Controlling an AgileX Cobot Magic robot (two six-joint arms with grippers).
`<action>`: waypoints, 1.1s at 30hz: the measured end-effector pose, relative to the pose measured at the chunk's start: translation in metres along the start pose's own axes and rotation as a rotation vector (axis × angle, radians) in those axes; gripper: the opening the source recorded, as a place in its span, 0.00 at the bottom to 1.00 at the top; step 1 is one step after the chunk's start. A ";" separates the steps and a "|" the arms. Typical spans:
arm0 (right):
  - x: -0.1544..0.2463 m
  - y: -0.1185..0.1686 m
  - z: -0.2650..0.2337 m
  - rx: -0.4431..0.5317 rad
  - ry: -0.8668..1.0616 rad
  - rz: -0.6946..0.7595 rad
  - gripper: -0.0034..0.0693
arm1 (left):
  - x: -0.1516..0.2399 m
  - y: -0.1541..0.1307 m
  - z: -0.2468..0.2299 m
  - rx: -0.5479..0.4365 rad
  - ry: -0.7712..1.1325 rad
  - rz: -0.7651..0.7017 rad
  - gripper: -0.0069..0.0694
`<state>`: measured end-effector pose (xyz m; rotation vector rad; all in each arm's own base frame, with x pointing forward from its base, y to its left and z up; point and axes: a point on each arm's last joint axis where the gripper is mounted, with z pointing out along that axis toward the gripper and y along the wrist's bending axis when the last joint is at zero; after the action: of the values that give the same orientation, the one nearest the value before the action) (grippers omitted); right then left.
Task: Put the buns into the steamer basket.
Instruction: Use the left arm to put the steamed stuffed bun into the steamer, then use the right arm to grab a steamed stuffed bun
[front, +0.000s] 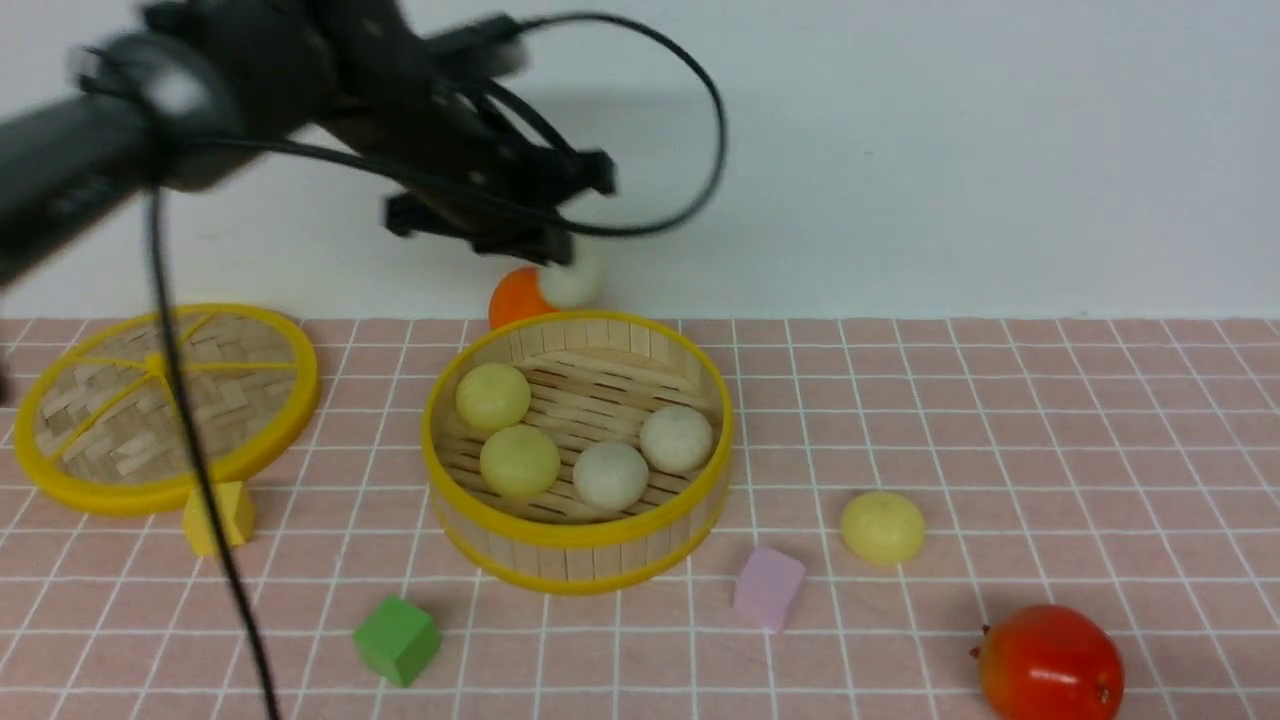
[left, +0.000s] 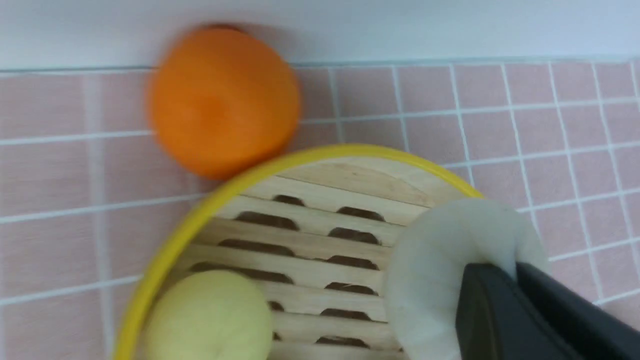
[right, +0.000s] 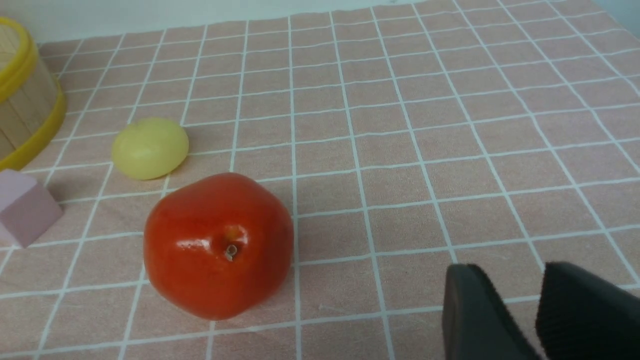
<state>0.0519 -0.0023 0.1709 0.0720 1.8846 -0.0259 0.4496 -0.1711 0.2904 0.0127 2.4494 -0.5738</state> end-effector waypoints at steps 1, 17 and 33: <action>0.000 0.000 0.000 0.000 0.000 0.000 0.38 | 0.001 0.001 0.004 -0.002 0.007 -0.003 0.11; 0.000 0.000 0.000 0.000 0.000 0.000 0.38 | 0.021 0.035 0.075 -0.116 0.064 -0.034 0.41; 0.000 0.000 0.000 0.000 0.000 0.000 0.38 | -0.002 -0.034 -0.266 -0.187 -0.222 0.029 0.65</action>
<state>0.0519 -0.0023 0.1709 0.0720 1.8846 -0.0259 0.2952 -0.0940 0.4957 -0.0871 2.2725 -0.3134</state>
